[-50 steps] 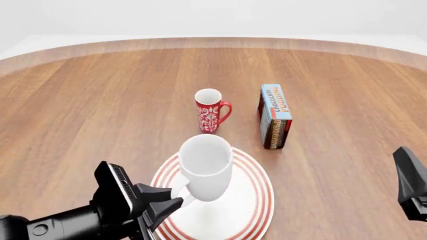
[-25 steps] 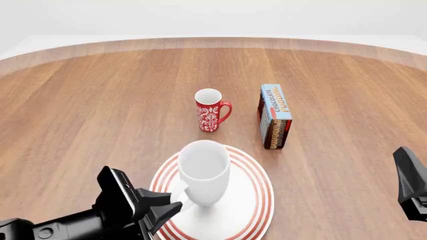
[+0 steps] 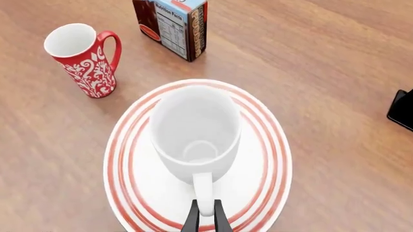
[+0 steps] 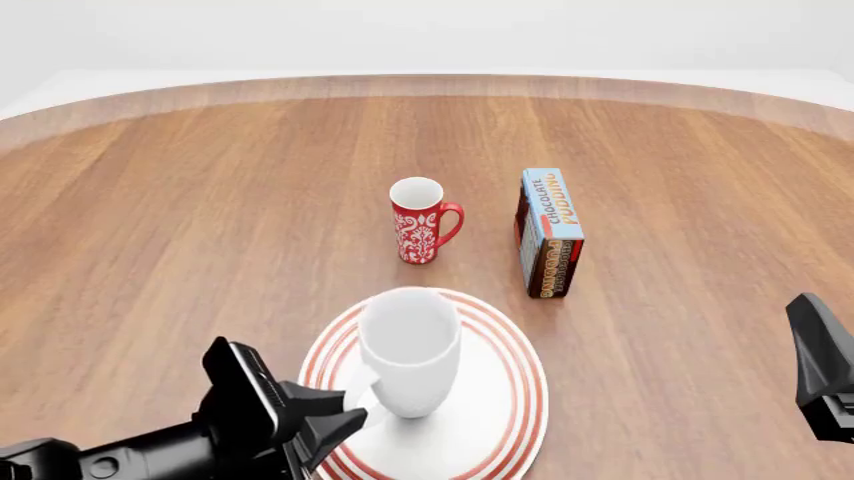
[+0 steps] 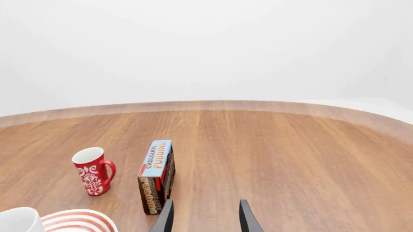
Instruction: Pick up the white mug and put it on the plate, and put the chocolate pudding to the right of the plate.
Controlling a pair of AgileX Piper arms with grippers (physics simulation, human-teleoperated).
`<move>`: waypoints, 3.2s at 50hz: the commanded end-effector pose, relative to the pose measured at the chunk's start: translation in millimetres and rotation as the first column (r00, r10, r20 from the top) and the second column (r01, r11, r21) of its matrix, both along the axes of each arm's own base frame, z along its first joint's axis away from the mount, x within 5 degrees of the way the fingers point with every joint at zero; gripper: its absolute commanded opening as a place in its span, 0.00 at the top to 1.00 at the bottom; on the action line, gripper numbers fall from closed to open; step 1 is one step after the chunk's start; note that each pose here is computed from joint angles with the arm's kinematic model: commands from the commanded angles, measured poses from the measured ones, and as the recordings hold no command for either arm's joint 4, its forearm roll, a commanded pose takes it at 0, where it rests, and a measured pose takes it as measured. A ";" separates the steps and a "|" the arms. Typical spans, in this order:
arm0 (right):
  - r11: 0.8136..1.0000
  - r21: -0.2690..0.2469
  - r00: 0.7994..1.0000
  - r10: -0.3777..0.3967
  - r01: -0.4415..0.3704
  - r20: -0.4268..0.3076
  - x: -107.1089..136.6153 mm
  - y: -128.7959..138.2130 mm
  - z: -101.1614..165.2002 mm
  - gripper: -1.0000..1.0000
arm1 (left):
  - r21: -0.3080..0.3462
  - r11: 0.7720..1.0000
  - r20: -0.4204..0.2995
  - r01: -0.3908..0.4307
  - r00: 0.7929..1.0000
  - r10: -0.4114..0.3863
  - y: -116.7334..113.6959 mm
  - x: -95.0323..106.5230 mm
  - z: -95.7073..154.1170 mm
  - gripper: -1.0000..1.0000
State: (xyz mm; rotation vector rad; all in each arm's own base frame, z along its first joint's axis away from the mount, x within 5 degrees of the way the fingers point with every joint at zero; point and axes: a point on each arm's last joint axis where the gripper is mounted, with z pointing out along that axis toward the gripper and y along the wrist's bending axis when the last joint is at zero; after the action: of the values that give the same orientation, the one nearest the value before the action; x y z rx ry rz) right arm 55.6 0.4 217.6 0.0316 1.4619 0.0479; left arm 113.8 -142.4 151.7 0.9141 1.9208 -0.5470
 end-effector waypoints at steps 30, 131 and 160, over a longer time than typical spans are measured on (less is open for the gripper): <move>1.000 0.000 1.000 0.000 0.000 0.000 0.0 0.0 0.0 0.00 | 0.001 1.000 -0.020 -0.009 1.000 0.009 -0.4 0.4 -5.6 0.00; 1.000 -0.010 1.000 -0.004 0.004 0.001 0.0 -0.1 0.2 0.00 | -0.366 0.847 0.473 -0.386 0.707 0.526 132.7 -86.1 173.8 0.00; 1.000 -0.015 1.000 -0.002 0.002 0.003 -0.1 0.0 0.7 0.00 | -0.473 0.669 0.435 -0.574 0.508 0.743 140.5 -73.7 121.9 0.00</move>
State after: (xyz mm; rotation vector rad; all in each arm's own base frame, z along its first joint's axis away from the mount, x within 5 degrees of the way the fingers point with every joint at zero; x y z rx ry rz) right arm 55.5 0.4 218.1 0.0229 1.4599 0.0368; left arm 31.9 -4.5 294.8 0.1518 1.3909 -0.0529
